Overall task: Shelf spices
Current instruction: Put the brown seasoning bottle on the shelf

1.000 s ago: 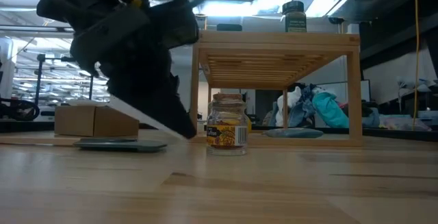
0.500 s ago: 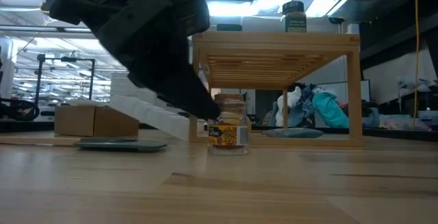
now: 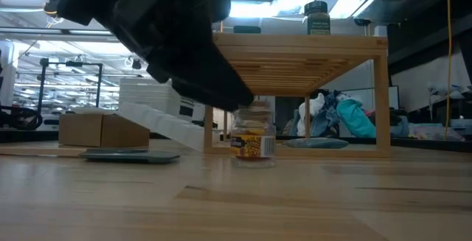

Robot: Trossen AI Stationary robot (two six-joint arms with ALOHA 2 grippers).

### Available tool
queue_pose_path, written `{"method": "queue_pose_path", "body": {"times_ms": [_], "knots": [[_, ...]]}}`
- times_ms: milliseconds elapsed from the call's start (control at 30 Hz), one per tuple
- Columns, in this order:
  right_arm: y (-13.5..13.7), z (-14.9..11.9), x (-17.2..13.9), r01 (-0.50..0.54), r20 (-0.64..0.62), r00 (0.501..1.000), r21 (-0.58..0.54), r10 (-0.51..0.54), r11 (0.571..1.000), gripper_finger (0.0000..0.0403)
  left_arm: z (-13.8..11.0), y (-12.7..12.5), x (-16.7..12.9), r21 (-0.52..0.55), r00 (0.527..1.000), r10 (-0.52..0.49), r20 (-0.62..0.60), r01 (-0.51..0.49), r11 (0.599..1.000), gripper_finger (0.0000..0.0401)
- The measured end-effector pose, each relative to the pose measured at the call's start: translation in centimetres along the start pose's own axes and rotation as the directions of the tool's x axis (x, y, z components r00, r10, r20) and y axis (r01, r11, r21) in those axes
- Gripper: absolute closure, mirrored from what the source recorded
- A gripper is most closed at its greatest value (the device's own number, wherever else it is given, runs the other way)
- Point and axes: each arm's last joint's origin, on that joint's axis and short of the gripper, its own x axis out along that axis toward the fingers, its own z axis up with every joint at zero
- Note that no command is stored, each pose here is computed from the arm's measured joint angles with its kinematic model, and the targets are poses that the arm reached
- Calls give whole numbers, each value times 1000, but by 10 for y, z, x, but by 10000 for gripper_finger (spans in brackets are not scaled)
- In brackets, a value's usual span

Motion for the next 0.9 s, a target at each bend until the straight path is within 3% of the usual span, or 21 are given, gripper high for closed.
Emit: {"method": "queue_pose_path", "body": {"times_ms": [567, 900], "knots": [[0, 1, 0, 1, 2, 1000, -9, -1, 1000, 393, -15, -2, 19, 13, 999, -46, -2, 46, 999, 175], [0, 1, 0, -2, 1, 1000, -7, 2, 1000, 393, -9, -4, 19, 48, 997, -56, 59, 53, 997, 175]]}}
